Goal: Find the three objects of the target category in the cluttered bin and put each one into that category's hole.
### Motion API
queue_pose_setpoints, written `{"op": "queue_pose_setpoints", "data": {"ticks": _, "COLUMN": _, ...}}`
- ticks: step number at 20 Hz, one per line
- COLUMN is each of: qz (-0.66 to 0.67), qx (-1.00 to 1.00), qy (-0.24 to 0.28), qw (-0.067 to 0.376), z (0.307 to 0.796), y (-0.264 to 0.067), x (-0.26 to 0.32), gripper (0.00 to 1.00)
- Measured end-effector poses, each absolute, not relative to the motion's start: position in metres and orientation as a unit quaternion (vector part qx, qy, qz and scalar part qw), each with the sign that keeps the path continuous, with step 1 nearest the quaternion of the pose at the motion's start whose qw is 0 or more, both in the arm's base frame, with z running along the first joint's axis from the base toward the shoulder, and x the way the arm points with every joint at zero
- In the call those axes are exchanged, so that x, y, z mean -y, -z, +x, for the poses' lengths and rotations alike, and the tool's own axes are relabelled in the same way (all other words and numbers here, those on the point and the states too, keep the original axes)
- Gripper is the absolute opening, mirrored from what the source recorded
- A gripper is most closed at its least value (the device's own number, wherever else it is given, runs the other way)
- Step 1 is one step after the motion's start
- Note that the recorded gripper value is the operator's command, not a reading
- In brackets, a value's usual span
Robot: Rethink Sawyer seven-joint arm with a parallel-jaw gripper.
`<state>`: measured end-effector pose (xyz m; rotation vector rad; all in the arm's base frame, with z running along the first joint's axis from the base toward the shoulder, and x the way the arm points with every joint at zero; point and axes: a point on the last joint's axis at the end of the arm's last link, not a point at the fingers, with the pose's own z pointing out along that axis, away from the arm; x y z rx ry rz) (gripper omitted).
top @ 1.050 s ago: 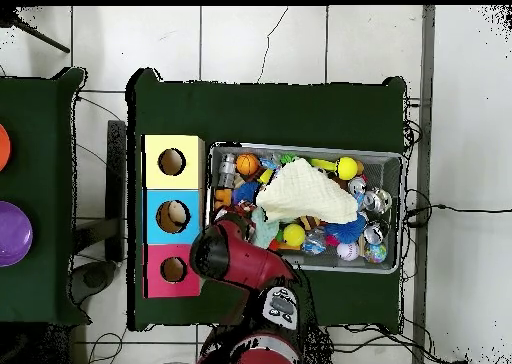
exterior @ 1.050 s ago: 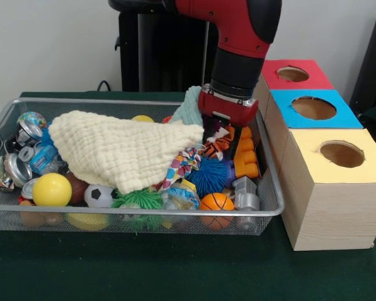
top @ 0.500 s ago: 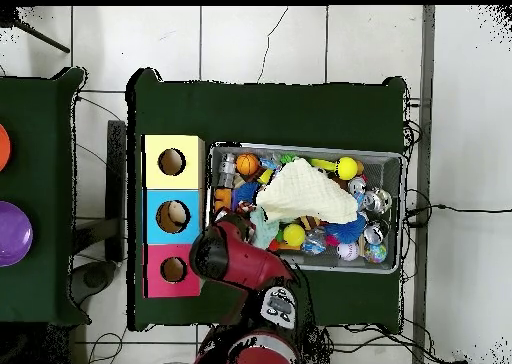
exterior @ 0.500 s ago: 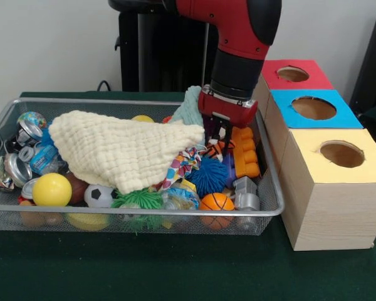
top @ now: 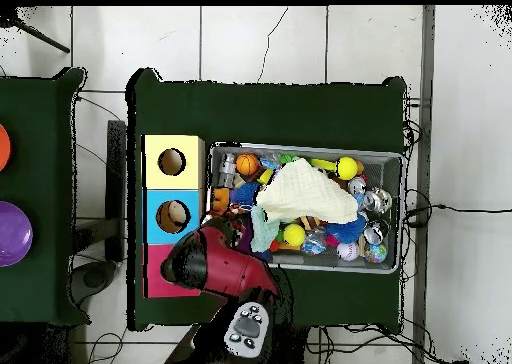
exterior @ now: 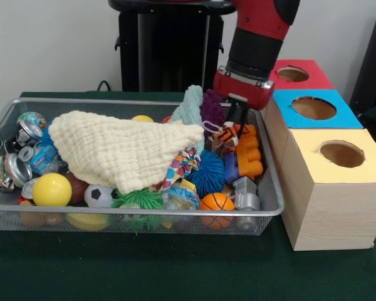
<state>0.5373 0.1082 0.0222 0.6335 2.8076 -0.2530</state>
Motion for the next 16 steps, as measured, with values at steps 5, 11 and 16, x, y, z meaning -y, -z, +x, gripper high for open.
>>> {"op": "queue_pose_setpoints", "data": {"ticks": 5, "qz": 0.205, "qx": -0.969, "qy": 0.086, "qw": 0.105, "z": 0.532, "y": -0.05, "x": -0.128, "gripper": 0.0}}
{"op": "queue_pose_setpoints", "data": {"ticks": 11, "qz": 0.207, "qx": -0.971, "qy": 0.09, "qw": 0.085, "z": 0.53, "y": -0.075, "x": -0.13, "gripper": 0.0}}
{"op": "queue_pose_setpoints", "data": {"ticks": 16, "qz": 0.212, "qx": -0.969, "qy": 0.094, "qw": 0.084, "z": 0.534, "y": -0.092, "x": -0.125, "gripper": 0.0}}
